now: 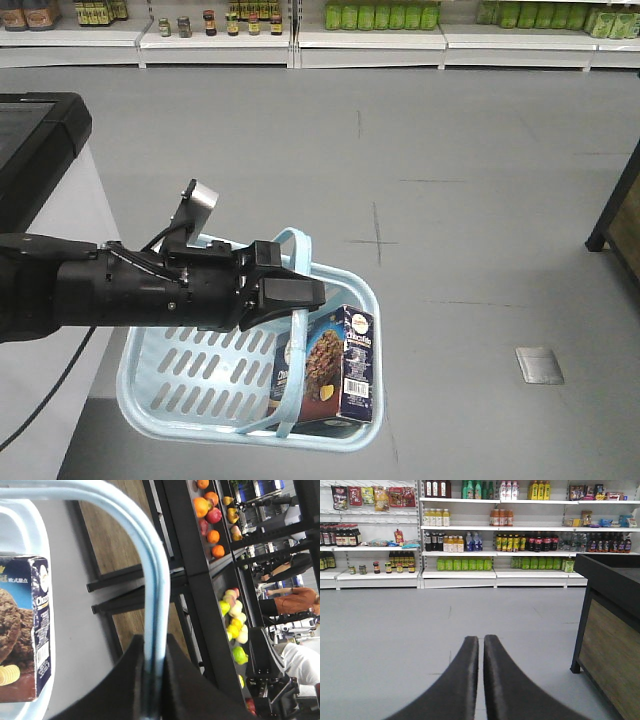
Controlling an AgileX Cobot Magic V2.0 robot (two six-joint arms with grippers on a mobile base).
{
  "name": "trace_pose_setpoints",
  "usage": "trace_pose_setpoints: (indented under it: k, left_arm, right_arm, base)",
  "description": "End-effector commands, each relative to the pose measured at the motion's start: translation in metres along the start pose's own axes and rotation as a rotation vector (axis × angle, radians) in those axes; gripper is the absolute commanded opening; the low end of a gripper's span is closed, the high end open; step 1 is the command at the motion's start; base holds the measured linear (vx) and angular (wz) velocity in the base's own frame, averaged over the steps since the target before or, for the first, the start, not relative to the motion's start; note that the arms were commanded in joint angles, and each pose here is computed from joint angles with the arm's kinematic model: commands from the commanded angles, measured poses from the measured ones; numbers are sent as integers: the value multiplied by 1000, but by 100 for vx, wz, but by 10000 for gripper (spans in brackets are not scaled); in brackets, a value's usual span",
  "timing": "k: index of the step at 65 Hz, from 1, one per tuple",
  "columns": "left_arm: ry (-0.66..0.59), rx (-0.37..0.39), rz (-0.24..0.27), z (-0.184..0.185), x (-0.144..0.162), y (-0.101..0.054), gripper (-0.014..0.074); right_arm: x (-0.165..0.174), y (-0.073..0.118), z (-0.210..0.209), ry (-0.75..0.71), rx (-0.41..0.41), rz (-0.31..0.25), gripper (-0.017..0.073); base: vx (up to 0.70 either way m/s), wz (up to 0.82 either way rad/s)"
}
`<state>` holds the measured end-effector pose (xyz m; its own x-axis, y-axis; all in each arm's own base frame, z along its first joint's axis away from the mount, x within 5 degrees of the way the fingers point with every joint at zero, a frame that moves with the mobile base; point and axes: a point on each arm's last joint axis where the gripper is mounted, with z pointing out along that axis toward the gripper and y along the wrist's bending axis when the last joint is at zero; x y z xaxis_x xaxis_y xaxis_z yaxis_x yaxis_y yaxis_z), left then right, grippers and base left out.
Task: Left arm holds basket, right arm returns cookies
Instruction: 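Hold the basket in the left gripper while approaching the drink shelves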
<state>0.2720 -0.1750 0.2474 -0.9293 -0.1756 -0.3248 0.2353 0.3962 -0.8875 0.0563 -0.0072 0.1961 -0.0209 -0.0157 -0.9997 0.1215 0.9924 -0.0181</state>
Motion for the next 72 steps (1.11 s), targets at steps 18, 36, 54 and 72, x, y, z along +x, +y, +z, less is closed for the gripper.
trace_pose_setpoints:
  k: [18,36,54,72]
  left_arm:
    - [-56,144,3,-9,-7,-31,-3]
    - [-56,144,3,-9,-7,-31,-3]
    - [-55,145,3,-9,-7,-32,-3]
    - [-56,144,3,-9,-7,-32,-3]
  right_arm:
    - [-2,0,0,-70,-2,-17,-6]
    - [-2,0,0,-70,-2,-17,-6]
    - [-2,0,0,-70,-2,-17,-6]
    - [-1,0,0,-69,-2,-17,-6]
  base:
    - [47,1]
    - [47,3]
    - [48,-1]
    - [50,-8]
